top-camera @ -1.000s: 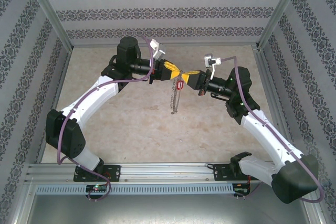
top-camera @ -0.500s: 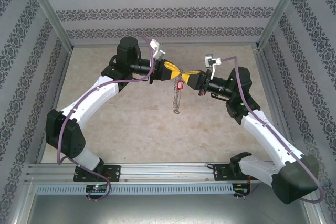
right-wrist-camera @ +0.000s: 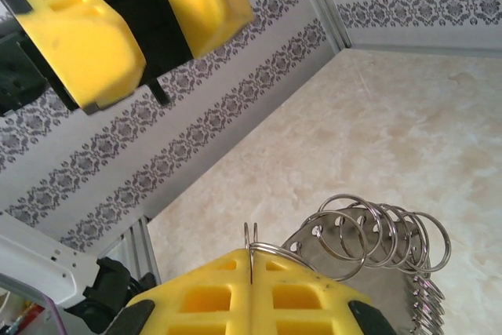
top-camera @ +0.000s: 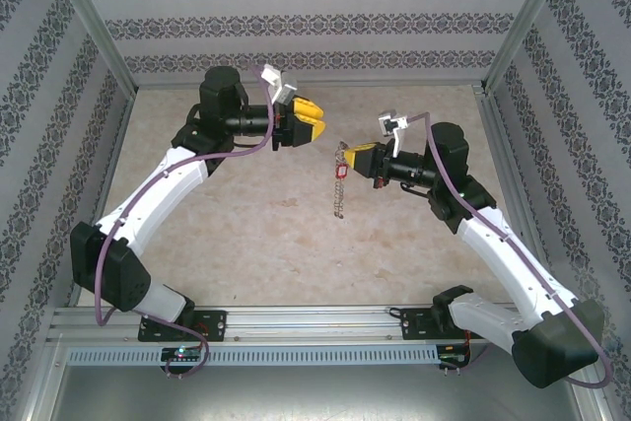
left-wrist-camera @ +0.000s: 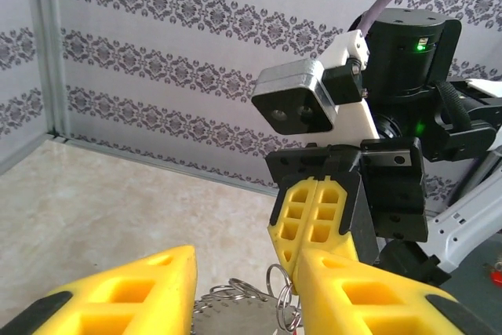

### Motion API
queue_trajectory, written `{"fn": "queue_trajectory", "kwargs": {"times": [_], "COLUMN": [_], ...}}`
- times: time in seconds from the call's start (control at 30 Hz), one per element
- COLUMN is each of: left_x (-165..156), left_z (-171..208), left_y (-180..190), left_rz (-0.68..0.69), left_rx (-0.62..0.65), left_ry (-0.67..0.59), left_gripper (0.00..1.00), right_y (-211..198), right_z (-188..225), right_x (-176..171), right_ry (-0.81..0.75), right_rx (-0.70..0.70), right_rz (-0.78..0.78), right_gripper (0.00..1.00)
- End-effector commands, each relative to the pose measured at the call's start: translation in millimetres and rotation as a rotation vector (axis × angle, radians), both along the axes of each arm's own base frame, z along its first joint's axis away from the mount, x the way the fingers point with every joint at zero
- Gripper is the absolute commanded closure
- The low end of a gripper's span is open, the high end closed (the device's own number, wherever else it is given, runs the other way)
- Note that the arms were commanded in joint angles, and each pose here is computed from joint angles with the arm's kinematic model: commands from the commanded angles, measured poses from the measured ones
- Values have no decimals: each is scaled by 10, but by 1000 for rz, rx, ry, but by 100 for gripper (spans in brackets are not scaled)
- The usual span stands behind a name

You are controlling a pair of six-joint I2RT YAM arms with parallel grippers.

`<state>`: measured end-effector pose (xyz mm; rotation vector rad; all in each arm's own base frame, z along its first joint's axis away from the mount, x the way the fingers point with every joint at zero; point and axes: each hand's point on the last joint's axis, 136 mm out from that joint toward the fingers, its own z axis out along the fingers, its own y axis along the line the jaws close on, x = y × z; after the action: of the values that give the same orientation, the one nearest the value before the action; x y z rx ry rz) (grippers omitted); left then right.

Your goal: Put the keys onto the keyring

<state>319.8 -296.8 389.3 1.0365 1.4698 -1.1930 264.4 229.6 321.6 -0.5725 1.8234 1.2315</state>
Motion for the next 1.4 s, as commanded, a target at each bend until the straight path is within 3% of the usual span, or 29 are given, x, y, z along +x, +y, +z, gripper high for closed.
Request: {"fn": "queue_trajectory", "kwargs": {"times": [0.0, 0.33, 0.6, 1.37], "left_x": [-41, -268, -399, -446], "left_z": [-115, -490, -649, -741], "left_y": [44, -8, -74, -363], "left_rz": [0, -176, -260, -334], "left_rx": [50, 175, 203, 174], "left_ry": [24, 200, 266, 266], "left_gripper": [59, 57, 58, 62], "right_y": [0, 32, 46, 136], "right_z": [107, 79, 94, 96], "right_x": [-60, -198, -161, -119], "right_ry": [-68, -177, -208, -218], "right_rx": [-45, -178, -251, -252], "right_rz": [16, 50, 57, 63], "right_gripper": [100, 100, 100, 100]}}
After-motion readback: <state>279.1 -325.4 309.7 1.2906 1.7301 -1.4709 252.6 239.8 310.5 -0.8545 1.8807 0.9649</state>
